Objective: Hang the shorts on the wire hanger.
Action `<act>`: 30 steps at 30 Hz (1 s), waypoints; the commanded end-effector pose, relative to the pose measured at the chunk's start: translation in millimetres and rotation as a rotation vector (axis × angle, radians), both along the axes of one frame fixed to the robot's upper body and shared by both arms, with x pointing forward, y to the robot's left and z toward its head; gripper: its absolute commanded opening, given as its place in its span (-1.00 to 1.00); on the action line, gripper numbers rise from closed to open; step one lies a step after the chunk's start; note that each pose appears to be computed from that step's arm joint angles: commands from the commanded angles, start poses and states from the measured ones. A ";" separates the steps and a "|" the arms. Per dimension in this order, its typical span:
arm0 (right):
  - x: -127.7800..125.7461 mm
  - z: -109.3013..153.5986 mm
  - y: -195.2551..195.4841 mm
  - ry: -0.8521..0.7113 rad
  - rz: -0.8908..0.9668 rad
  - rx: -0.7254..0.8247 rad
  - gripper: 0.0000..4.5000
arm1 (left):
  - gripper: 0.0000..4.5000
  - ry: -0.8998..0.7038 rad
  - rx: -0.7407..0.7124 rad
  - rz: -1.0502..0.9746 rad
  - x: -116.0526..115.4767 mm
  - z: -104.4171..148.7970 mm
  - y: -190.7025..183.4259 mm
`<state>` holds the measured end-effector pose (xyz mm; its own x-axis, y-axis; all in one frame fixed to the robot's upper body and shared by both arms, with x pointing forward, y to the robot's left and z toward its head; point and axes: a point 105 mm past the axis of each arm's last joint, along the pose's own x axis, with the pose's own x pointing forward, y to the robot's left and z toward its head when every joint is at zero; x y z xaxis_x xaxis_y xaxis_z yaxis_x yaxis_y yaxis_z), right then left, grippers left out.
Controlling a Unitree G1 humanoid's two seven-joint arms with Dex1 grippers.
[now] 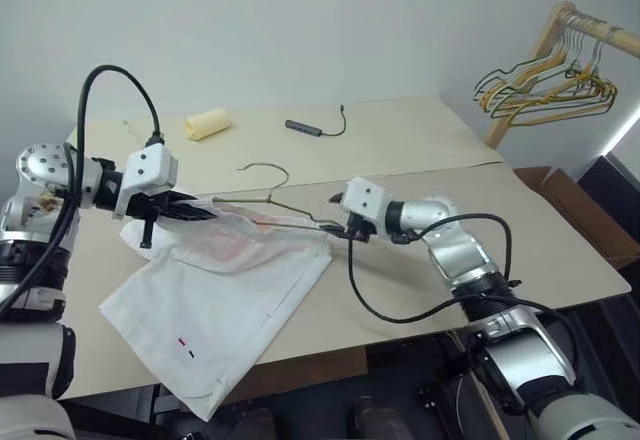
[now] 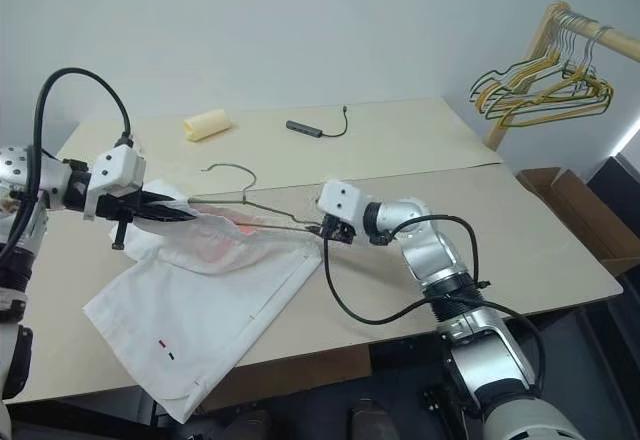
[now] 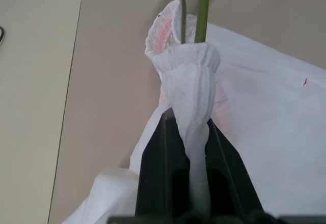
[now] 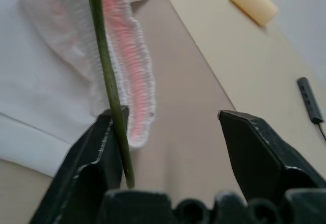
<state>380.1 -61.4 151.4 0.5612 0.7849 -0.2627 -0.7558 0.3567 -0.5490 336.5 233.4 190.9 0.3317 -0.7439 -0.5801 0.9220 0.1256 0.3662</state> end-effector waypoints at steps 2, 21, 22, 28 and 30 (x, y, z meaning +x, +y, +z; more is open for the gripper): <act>0.5 34.1 -25.4 -0.044 -0.018 0.110 0.99 | -1.00 -0.049 -0.001 0.012 0.3 6.3 2.0; -18.4 -51.9 -38.9 0.523 -0.087 0.358 0.99 | -1.00 -0.159 -0.125 0.119 7.0 30.9 10.7; -16.8 -53.7 -31.0 0.529 -0.075 0.363 0.99 | -1.00 -0.165 -0.140 0.115 5.9 33.8 10.4; -7.4 -61.8 2.9 0.606 -0.036 0.398 0.99 | -1.00 -0.166 -0.138 0.124 4.4 33.2 10.7; -4.9 -65.7 9.9 0.611 -0.033 0.392 0.99 | -1.00 -0.170 -0.140 0.128 4.6 33.5 10.3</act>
